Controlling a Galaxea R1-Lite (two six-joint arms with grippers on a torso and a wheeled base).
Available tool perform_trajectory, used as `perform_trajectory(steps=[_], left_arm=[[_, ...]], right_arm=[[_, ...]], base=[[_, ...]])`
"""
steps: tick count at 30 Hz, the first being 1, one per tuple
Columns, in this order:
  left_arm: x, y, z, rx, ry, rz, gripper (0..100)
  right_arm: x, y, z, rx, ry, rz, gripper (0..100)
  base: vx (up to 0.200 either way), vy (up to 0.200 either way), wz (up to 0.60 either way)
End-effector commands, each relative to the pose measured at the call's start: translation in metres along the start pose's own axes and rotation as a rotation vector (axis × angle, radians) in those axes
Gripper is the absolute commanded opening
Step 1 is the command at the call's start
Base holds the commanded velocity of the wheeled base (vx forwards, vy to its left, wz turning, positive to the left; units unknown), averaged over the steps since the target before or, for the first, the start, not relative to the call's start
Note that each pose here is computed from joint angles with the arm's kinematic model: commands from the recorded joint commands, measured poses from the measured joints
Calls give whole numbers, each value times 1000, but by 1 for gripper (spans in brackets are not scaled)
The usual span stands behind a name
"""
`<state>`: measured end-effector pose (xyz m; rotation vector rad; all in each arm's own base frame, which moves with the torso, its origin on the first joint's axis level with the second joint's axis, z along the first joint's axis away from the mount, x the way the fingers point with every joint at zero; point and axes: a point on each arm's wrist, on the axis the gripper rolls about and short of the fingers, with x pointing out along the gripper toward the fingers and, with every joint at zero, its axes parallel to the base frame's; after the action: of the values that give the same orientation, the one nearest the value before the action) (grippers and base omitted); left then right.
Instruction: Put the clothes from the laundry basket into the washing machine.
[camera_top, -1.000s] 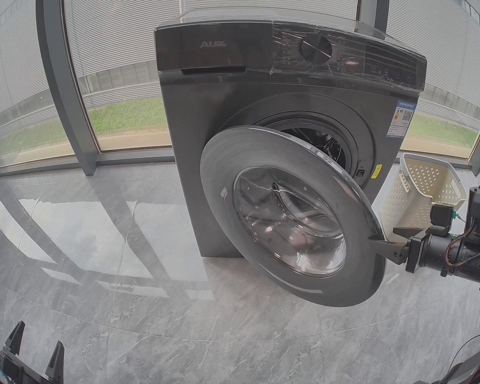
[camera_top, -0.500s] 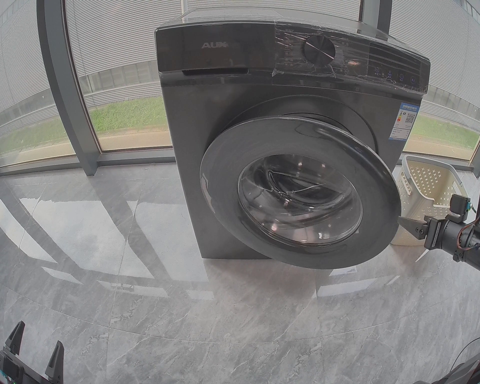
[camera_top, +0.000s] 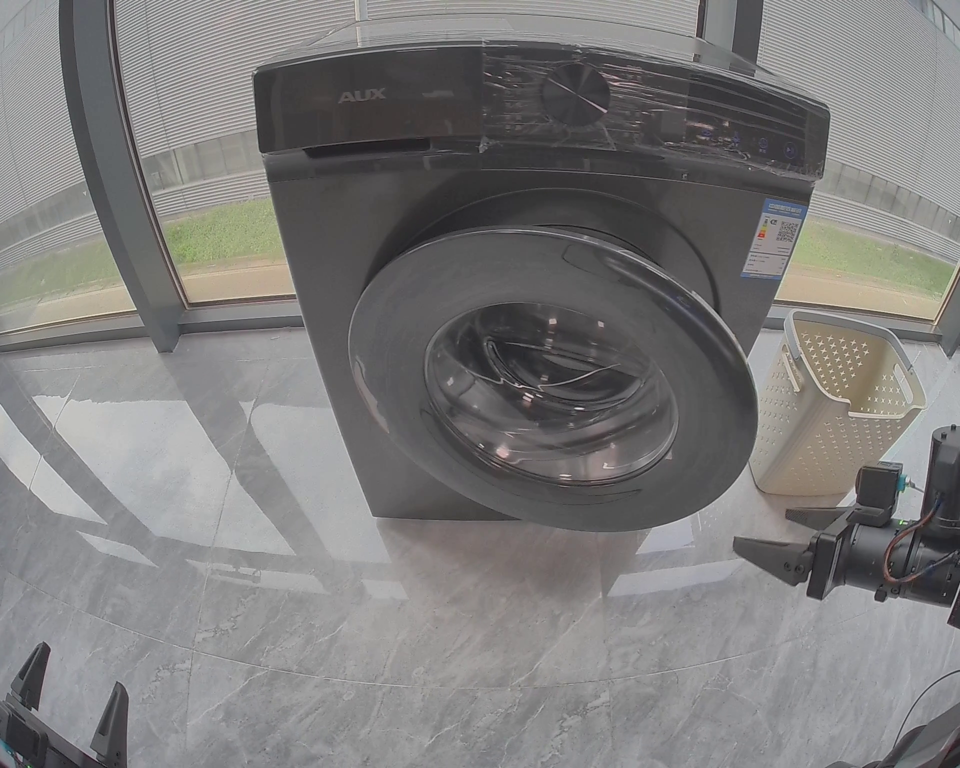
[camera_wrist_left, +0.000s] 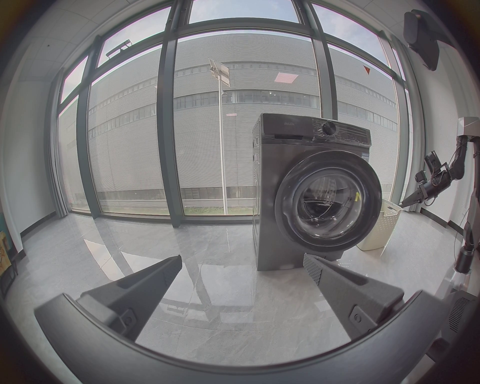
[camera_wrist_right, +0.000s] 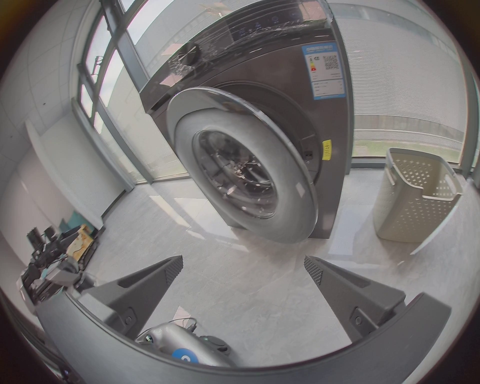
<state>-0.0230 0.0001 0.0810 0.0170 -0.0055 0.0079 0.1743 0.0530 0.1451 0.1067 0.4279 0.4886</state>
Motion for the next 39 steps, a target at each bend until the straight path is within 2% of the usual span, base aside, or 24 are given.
perform_trajectory(steps=[1, 5, 12, 18, 23, 28, 32, 35, 36, 39], left_arm=[[0, 0, -5, 1, 2, 0, 100], [0, 0, -5, 0, 1, -2, 100], [0, 0, -5, -2, -1, -3, 100], [0, 0, -5, 3, 2, -3, 100], [0, 0, -5, 3, 2, -2, 100], [0, 0, -5, 1, 1, 0, 100], [0, 0, -5, 1, 2, 0, 100], [0, 0, -5, 1, 2, 1, 100], [0, 0, -5, 3, 2, 1, 100], [0, 0, -5, 3, 2, 0, 100]], right_arm=[[1, 15, -7, -26, 32, 96, 100], [4, 22, -1, -44, -7, 137, 100], [16, 28, 3, 5, -53, 179, 100], [29, 27, 4, 13, -60, 181, 100], [44, 23, 8, 4, -87, 167, 100], [53, 13, 19, 0, -187, 90, 100], [51, 11, 12, -7, -164, 66, 100], [50, 11, 9, -15, -158, 66, 100], [46, 12, -3, -32, -117, 70, 100], [41, 18, -21, -64, -52, 102, 100]], base=[[0, 0, 0], [0, 0, 0], [200, 0, 0], [167, 0, 0], [0, 0, 0], [0, 0, 0], [0, 0, 0], [0, -200, 0], [0, 0, 0], [0, 0, 0]])
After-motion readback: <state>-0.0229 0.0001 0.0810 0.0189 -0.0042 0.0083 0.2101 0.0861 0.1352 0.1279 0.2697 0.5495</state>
